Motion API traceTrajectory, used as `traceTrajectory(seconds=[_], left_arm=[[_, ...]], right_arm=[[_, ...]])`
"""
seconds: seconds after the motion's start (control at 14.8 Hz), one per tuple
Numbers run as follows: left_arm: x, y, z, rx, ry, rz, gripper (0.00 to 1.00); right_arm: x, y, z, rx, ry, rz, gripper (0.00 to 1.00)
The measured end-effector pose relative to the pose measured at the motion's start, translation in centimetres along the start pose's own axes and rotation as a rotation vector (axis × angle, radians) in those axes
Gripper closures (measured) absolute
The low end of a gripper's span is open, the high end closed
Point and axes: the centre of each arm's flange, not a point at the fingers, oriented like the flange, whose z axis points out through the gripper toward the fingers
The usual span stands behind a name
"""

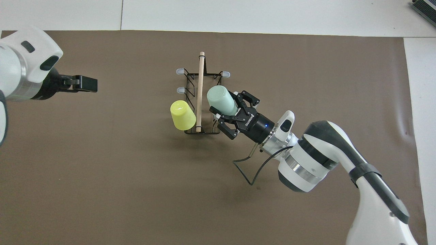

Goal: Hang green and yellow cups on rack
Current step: 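Hang the green cup on a rack peg and open the right gripper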

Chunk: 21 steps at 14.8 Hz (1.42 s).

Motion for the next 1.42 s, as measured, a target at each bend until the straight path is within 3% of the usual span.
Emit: traceTrajectory(seconds=[0.47, 0.95, 1.15, 1.42], left_arm=[[-1.3, -5.6, -2.5, 0.003, -0.141, 0.122, 0.00], [-3.3, -7.3, -4.2, -0.006, -0.204, 0.113, 0.00], [-3.3, -7.1, -4.0, -0.008, -0.210, 0.117, 0.00], [-3.3, -6.9, -3.9, -0.018, -0.210, 0.117, 0.00]], right_arm=[[-2.3, 0.5, 0.1, 0.003, -0.019, -0.036, 0.29], [-5.3, 1.3, -0.5, -0.017, -0.075, -0.050, 0.29], [-5.4, 1.4, -0.6, -0.022, -0.082, -0.056, 0.02], [-5.0, 1.7, -0.7, -0.031, -0.081, -0.068, 0.00]])
